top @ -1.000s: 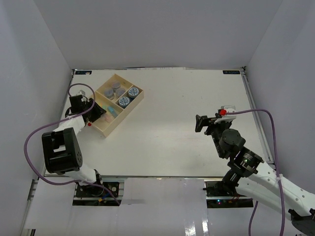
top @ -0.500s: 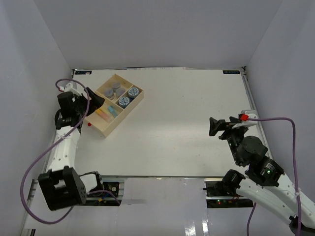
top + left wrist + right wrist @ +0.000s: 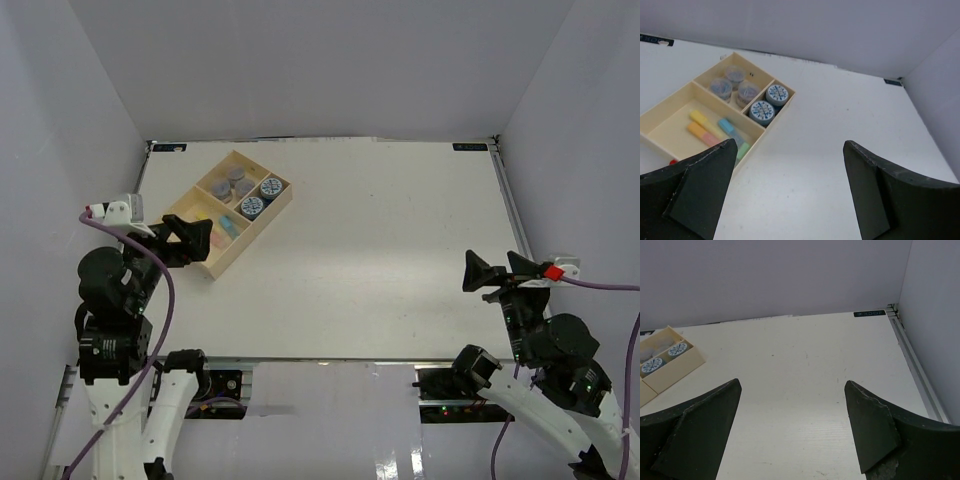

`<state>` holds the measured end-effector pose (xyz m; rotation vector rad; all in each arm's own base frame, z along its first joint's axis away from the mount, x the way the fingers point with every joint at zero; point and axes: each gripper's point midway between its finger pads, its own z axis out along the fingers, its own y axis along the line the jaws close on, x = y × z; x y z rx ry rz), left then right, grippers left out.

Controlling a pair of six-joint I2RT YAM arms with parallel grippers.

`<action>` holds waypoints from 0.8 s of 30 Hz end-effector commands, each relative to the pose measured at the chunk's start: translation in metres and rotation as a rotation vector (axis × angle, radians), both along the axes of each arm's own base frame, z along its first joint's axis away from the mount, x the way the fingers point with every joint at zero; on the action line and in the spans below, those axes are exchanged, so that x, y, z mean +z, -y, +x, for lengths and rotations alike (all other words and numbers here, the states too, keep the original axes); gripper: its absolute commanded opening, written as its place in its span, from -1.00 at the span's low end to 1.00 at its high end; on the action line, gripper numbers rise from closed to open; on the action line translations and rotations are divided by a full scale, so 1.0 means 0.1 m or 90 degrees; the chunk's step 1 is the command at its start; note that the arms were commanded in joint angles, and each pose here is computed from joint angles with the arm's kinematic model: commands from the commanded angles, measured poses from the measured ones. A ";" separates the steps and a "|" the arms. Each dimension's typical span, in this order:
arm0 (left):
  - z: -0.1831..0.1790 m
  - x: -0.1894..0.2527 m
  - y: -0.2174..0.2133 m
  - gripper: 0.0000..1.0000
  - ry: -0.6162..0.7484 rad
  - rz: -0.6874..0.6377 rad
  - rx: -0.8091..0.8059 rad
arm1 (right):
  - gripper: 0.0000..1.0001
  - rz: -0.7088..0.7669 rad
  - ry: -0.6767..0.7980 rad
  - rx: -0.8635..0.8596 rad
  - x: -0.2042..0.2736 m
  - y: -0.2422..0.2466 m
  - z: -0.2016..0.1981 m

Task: Sort the stationery into containers
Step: Reset both arms

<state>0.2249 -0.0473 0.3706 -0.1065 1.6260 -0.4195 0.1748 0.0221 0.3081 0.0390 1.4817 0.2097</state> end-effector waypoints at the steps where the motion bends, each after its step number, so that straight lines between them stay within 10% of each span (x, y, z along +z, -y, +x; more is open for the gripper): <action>1: -0.28 -0.18 -0.14 0.96 -0.069 0.046 0.049 | 0.80 0.009 0.029 -0.024 0.14 0.22 -0.10; 24: -0.76 -0.41 -0.46 0.96 0.016 0.004 0.153 | 0.87 -0.033 0.018 -0.025 0.18 0.19 -0.07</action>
